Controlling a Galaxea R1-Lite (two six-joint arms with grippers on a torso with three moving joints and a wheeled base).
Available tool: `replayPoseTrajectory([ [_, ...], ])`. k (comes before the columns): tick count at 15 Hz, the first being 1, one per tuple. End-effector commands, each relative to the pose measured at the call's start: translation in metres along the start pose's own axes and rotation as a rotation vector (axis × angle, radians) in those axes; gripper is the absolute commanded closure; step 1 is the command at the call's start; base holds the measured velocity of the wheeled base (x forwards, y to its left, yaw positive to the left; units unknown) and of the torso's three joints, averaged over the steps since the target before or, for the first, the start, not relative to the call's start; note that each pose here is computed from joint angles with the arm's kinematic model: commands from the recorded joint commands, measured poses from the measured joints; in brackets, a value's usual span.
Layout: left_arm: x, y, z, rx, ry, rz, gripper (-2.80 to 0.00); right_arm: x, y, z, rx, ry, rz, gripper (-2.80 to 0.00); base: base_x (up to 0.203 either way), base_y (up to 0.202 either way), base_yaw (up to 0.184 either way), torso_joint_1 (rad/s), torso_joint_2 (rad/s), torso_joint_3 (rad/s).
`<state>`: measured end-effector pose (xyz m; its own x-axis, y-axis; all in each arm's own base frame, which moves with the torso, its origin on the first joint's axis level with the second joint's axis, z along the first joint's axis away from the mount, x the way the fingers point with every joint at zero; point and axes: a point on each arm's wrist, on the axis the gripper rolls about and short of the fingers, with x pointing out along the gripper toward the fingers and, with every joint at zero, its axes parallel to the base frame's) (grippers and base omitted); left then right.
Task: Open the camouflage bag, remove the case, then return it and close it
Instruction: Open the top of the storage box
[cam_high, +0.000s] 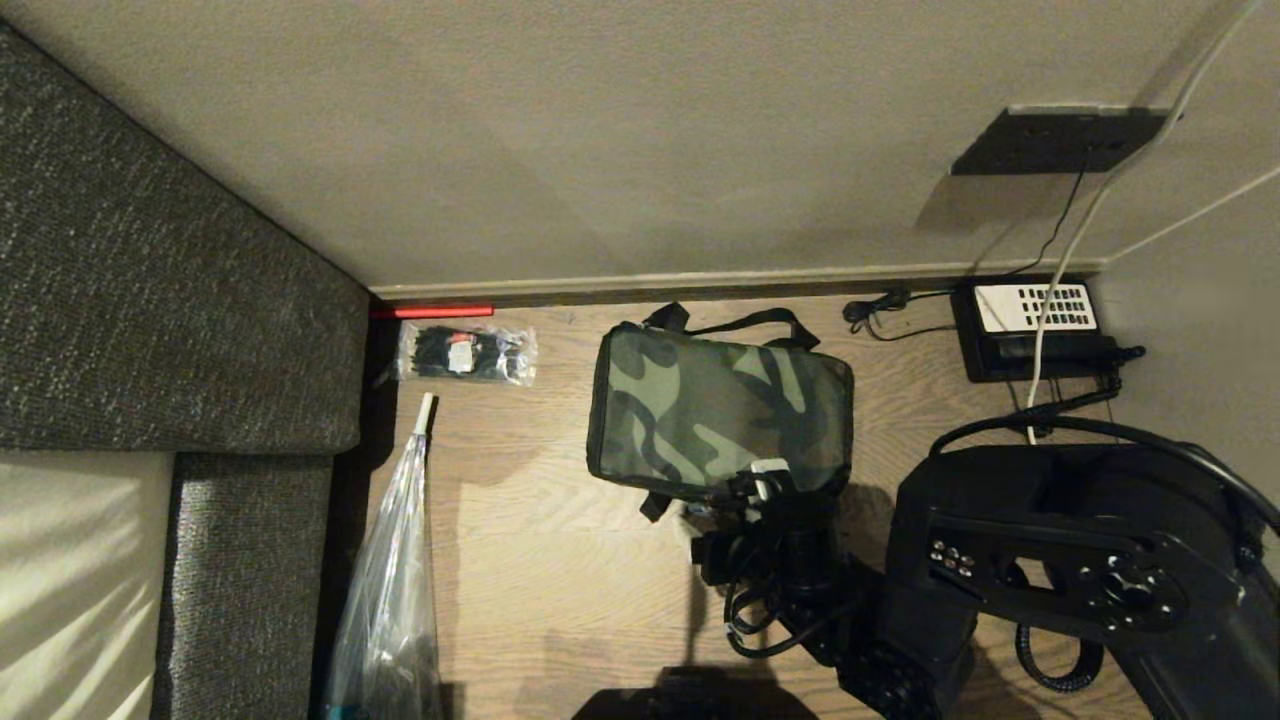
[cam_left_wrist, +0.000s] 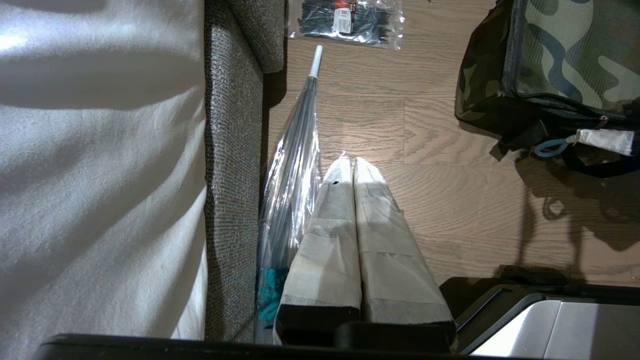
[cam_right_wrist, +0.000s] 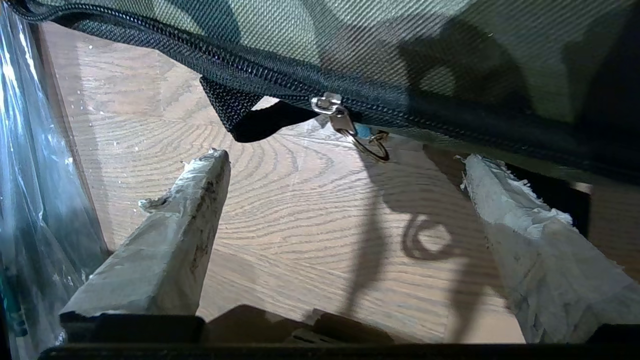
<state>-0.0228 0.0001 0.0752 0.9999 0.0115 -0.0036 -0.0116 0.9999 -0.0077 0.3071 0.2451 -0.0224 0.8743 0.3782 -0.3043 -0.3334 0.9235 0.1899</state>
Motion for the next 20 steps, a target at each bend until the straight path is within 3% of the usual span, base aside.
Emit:
replayPoseTrajectory([
  [1,0.0001,0.0,-0.0009,-0.001,0.001,0.001,0.0,0.004,0.0007,-0.0014,0.008,-0.018,0.005,-2.8,0.0,0.0,0.0,0.0,0.0,0.0],
  [9,0.0002,0.0,-0.0008,0.0,0.003,0.001,0.0,0.0125,0.0033,-0.0008,0.021,-0.063,0.017,-2.8,0.0,0.0,0.0,0.0,0.0,0.0],
  [10,0.0002,0.0,-0.0008,0.0,0.003,0.001,0.0,0.0125,0.0033,-0.0008,0.021,-0.063,0.019,0.0,0.0,0.0,0.0,0.0,0.0,0.0],
  [20,0.0002,0.0,-0.0008,0.0,0.003,0.001,0.0,0.0119,0.0027,-0.0021,0.009,-0.055,0.013,0.0,0.0,0.0,0.0,0.0,0.0,0.0],
])
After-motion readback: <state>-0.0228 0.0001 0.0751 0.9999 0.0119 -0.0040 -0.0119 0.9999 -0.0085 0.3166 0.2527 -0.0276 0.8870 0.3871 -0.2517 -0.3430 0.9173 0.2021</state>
